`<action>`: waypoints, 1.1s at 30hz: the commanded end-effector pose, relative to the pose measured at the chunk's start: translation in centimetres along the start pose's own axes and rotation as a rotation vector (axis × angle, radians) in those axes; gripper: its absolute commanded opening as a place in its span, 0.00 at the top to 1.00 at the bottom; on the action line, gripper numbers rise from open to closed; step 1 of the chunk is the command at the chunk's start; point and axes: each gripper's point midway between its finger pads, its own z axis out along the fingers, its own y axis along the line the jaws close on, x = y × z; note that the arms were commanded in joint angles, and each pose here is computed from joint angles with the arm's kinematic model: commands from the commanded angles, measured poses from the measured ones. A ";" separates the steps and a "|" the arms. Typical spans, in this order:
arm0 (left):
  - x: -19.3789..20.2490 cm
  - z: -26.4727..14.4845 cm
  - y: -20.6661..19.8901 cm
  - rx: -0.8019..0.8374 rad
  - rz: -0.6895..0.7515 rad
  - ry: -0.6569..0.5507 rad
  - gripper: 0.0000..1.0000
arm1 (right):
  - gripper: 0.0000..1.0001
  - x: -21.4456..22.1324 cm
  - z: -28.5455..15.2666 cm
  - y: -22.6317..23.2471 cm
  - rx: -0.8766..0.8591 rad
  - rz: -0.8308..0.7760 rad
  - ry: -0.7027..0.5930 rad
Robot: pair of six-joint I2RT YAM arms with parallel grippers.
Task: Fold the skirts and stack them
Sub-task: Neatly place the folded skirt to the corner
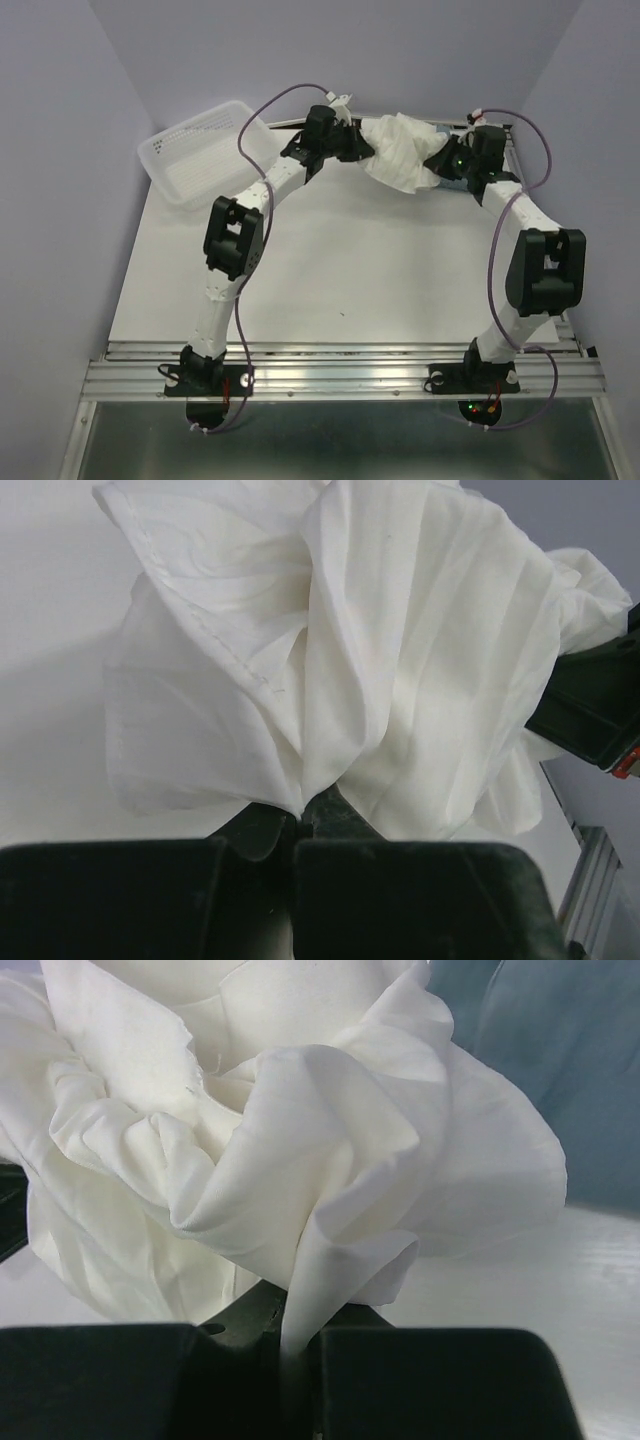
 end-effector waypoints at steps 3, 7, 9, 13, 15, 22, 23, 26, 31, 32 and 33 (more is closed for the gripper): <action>-7.5 2.7 -7.7 0.214 0.181 -0.256 1.00 | 0.99 -10.8 -1.4 -3.8 0.096 -0.072 -0.242; -8.9 4.7 -10.6 0.316 0.194 -0.398 1.00 | 0.99 -13.7 -1.8 -7.0 0.156 -0.075 -0.307; -8.2 6.7 -10.8 0.330 0.195 -0.450 1.00 | 0.99 -15.2 -2.1 -8.6 0.188 -0.084 -0.339; -8.0 8.4 -10.9 0.343 0.173 -0.564 0.95 | 0.99 -15.6 -1.7 -11.2 0.242 -0.075 -0.354; -8.3 8.8 -10.4 0.337 0.145 -0.628 0.91 | 0.99 -15.4 -1.4 -12.6 0.268 -0.076 -0.361; -6.9 11.3 -5.4 0.231 0.128 -0.759 0.60 | 0.99 -12.5 2.2 -16.8 0.338 -0.063 -0.314; -6.8 11.5 -4.7 0.211 0.114 -0.769 0.50 | 0.99 -12.1 2.6 -17.3 0.344 -0.061 -0.306; -6.2 12.1 -2.0 0.172 0.039 -0.782 0.22 | 0.99 -10.6 4.6 -19.2 0.365 -0.029 -0.282; -5.9 12.0 -1.6 0.185 0.058 -0.748 0.02 | 0.99 -8.8 7.0 -21.0 0.369 -0.006 -0.249; -5.9 11.8 -1.6 0.189 0.061 -0.739 0.01 | 0.99 -8.9 7.1 -20.9 0.360 -0.012 -0.248; -6.4 11.1 -2.2 0.210 0.060 -0.757 0.01 | 0.99 -8.8 7.2 -20.8 0.353 -0.019 -0.241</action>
